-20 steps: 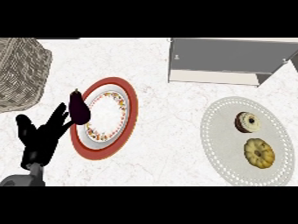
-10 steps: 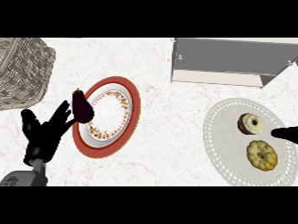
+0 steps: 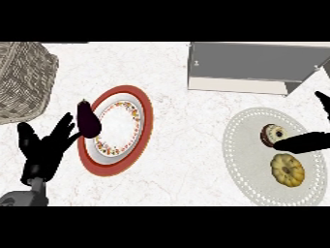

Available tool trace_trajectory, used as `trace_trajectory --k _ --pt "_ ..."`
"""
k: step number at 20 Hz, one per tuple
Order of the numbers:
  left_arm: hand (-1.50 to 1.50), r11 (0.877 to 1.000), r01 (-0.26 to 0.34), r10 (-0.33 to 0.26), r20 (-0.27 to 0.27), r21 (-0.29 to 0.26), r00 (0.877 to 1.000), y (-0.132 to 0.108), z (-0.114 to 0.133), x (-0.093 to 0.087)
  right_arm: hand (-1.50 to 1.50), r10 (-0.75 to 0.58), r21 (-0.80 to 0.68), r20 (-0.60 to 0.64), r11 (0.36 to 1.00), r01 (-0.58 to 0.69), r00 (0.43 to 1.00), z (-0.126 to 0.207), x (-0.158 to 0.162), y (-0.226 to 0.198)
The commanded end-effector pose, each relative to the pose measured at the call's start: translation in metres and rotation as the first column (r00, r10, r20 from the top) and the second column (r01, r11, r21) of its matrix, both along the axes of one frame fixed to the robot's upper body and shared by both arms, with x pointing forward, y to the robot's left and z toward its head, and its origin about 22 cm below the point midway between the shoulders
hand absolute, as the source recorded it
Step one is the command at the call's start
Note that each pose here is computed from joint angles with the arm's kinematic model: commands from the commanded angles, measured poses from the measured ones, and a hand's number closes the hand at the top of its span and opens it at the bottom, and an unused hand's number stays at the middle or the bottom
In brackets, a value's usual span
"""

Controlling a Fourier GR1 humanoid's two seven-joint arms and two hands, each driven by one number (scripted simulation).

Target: Pick the cupcake from the placemat and place it in the tiered shelf

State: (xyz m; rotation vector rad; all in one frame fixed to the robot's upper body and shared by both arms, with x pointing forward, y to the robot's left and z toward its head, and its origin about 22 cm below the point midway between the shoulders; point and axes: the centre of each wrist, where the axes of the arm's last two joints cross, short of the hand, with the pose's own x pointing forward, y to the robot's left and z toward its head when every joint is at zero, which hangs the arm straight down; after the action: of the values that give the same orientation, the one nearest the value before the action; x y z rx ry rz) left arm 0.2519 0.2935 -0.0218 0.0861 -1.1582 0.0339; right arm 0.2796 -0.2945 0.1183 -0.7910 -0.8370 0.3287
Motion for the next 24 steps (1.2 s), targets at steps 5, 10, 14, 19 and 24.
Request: trace_trajectory --k 5,10,14,19,24 --pt "0.0 1.0 0.007 -0.008 -0.043 -0.021 0.999 -0.007 -0.012 -0.006 -1.5 -0.077 -0.076 -0.094 0.995 0.07 0.993 -0.016 0.001 0.008" --pt "0.0 1.0 -0.014 0.013 -0.048 -0.007 0.999 0.021 -0.013 0.001 -1.5 -0.09 -0.068 -0.096 0.994 0.084 0.991 -0.025 0.019 0.012" --pt "0.0 1.0 -0.011 0.012 -0.052 0.016 0.999 -0.007 -0.02 0.011 -1.5 -0.083 -0.08 -0.097 0.994 0.075 0.992 -0.041 0.022 0.032" --pt "0.0 1.0 -0.02 0.021 -0.046 0.009 0.999 -0.006 0.012 -0.01 -1.5 -0.135 -0.121 -0.129 0.985 0.12 0.982 -0.048 0.014 0.002" --pt "0.0 1.0 0.005 -0.006 -0.056 -0.015 0.998 0.005 -0.015 -0.01 -1.5 -0.131 -0.176 -0.141 0.979 0.105 0.981 -0.077 0.026 0.014"
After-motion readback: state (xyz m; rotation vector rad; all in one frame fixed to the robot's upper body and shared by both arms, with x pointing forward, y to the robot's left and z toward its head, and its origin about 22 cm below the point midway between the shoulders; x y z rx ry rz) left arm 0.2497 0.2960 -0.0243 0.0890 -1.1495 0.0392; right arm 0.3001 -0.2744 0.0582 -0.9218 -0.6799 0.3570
